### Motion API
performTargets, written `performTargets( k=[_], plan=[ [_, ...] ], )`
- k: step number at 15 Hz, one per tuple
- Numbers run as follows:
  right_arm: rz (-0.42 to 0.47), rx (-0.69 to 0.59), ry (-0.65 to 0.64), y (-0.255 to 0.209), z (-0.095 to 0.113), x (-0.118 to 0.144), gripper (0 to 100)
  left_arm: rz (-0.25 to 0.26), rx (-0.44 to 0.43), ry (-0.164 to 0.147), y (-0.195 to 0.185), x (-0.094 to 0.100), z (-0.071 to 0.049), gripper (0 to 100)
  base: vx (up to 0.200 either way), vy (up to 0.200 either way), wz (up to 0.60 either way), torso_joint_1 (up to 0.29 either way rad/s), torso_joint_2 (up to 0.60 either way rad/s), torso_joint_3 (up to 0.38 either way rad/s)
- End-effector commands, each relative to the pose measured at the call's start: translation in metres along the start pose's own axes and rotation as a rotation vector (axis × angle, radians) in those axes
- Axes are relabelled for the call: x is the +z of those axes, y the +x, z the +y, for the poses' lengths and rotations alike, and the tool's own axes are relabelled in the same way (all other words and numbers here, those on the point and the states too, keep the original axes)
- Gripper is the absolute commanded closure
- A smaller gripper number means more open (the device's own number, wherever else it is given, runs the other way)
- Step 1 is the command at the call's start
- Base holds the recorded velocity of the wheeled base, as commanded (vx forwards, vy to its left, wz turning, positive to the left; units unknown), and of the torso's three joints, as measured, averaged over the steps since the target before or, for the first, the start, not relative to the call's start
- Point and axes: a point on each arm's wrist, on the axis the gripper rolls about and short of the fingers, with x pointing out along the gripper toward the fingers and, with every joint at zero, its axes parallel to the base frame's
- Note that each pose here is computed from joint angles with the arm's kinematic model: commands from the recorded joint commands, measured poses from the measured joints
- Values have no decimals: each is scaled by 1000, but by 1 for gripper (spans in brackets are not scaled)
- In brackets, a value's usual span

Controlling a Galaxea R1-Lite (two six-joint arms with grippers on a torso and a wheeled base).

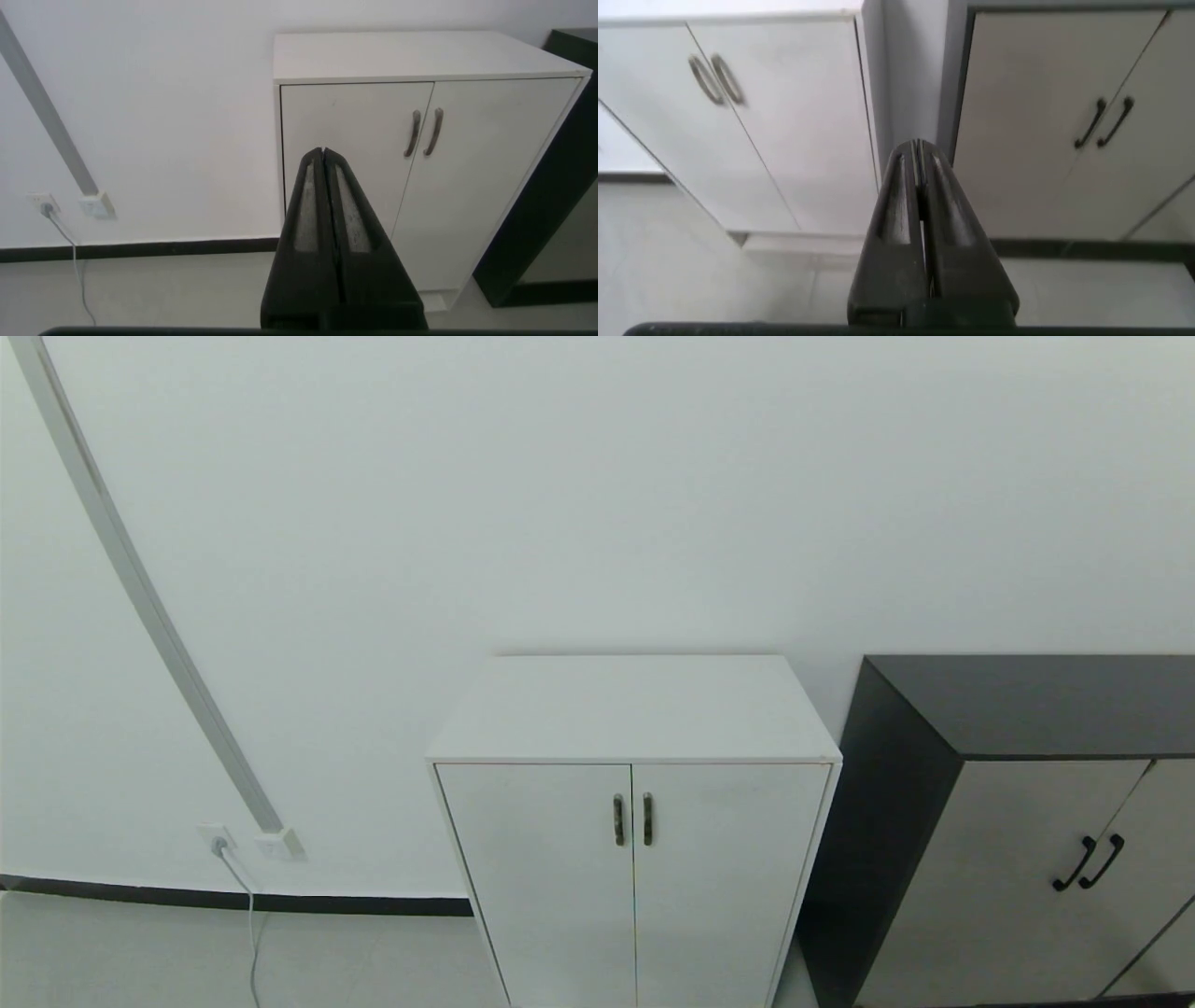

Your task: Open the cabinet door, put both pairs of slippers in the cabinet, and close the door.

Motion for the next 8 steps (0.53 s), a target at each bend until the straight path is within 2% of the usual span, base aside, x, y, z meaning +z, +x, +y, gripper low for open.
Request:
performTargets(
  k=[1,4,8],
  plan=[
    [-88,-1,6,-7,0,-3,100,1,0,-1,0,0,0,100,0,0,0,0,0,0],
    [-91,-16,59,-6,-1,-3,100,0,0,1,0,0,0,100,0,0,0,0,0,0],
    [-107,-72,-2,-7,-2,-2,100,0,0,1,0,0,0,100,0,0,0,0,0,0]
  ],
)
